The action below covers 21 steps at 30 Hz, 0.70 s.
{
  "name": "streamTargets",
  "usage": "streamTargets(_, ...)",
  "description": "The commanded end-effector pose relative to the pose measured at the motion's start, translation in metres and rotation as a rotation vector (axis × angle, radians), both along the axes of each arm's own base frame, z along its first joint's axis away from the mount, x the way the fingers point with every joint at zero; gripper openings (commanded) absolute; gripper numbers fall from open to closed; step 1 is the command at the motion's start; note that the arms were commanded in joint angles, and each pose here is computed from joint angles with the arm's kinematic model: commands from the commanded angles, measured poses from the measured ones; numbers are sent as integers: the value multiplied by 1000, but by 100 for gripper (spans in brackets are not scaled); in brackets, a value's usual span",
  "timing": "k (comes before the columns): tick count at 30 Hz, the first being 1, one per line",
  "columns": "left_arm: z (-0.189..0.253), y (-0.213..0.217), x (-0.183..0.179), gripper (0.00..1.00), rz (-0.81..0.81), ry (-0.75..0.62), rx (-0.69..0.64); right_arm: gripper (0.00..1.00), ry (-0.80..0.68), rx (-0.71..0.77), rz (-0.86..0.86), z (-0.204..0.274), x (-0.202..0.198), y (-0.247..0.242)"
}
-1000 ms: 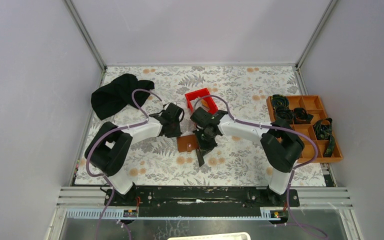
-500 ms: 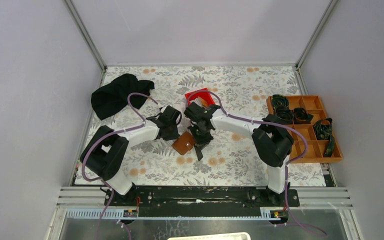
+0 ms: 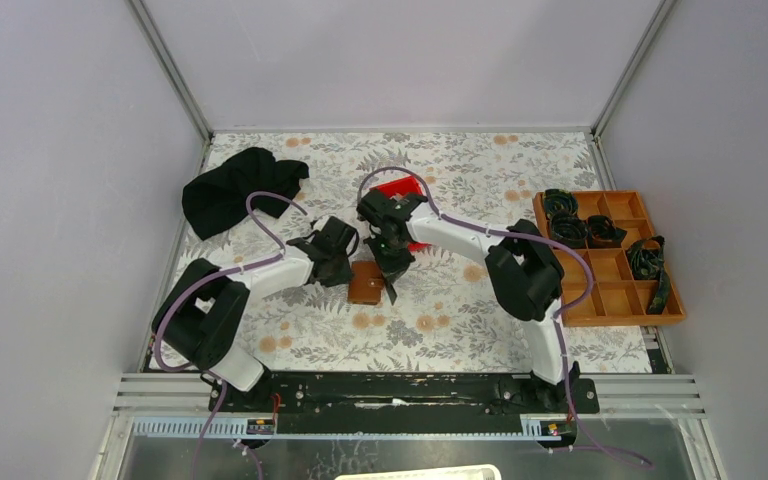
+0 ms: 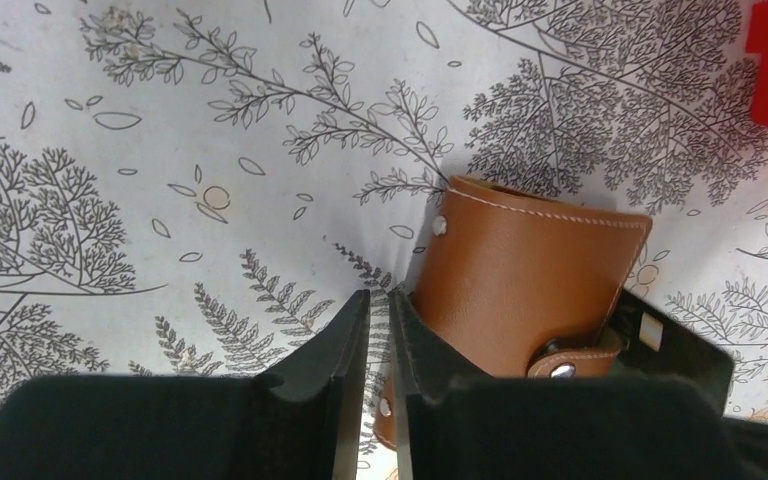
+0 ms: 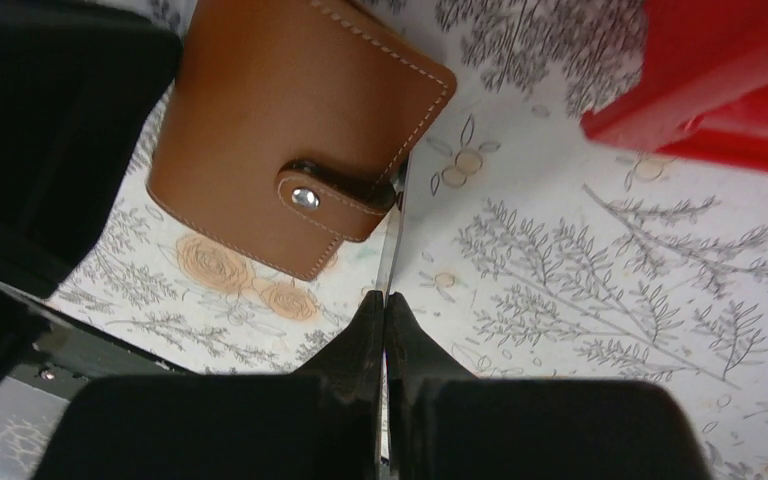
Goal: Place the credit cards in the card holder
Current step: Adjust the card holder at the center of the board.
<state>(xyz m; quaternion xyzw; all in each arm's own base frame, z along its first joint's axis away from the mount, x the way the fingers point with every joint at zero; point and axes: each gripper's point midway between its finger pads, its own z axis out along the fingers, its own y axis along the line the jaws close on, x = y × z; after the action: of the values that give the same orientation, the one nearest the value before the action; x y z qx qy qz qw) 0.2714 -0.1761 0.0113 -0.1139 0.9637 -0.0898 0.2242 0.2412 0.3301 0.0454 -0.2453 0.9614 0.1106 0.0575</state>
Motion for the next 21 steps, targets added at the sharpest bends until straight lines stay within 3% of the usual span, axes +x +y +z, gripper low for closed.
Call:
streamTargets(1, -15, 13, -33, 20, 5, 113, 50, 0, -69, 8, 38, -9, 30, 12)
streamTargets(9, -10, 13, -36, 20, 17, 115, 49, 0, -97, -19, 40, -14, 52, 18)
streamTargets(21, 10, 25, -26, 21, 73, 47, 88, 0, -281, -124, -6, 25, 79, -8)
